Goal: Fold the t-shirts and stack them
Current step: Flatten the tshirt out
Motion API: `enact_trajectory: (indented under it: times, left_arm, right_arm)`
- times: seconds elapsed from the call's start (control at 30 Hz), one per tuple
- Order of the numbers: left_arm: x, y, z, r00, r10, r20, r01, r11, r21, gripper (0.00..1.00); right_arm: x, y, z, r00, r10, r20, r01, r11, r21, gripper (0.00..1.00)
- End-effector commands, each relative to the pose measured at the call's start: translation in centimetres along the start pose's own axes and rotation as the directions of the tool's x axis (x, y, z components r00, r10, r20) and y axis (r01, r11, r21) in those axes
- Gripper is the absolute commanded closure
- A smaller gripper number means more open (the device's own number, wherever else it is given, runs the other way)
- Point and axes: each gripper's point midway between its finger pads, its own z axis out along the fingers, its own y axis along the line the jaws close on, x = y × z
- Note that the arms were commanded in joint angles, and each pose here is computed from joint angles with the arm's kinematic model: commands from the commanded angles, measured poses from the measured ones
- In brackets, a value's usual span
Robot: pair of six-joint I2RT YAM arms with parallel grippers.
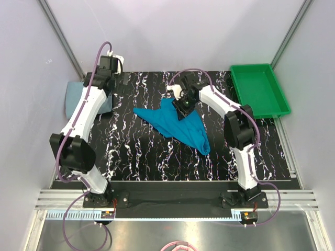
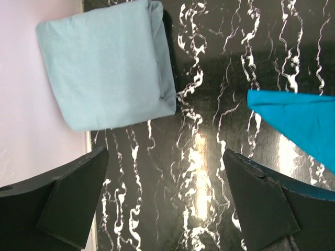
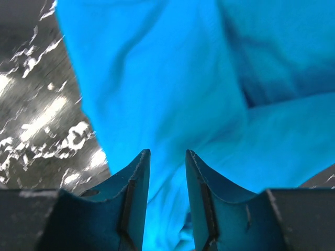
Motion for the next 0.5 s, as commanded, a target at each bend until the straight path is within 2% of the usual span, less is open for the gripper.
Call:
enact_trajectory:
  times: [0.0, 0.2, 0.47]
  left_arm:
    - [-0.9, 1.5, -2.1, 0.998, -0.001, 0.068, 0.003, 0.999, -0.036, 0.01]
    - [-0.7, 1.7, -1.9, 0.998, 0.003, 0.061, 0.000, 0.999, -0.045, 0.01]
    - [-2.0, 1.1, -1.3, 0.997, -0.013, 0.070, 0.015, 1.000, -0.021, 0.01]
  right_arm:
    - [-4.3, -1.8, -2.1, 0.991, -0.030, 0.128, 0.024, 0.998, 0.050, 0.59]
    - [-5.1, -4.0, -3.7, 0.983, -0.030, 0.180, 0.009, 0.994, 0.113, 0.58]
    - [-2.6, -3.9, -1.9, 0.994, 0.023, 0.105, -0.030, 0.998, 0.060, 0.57]
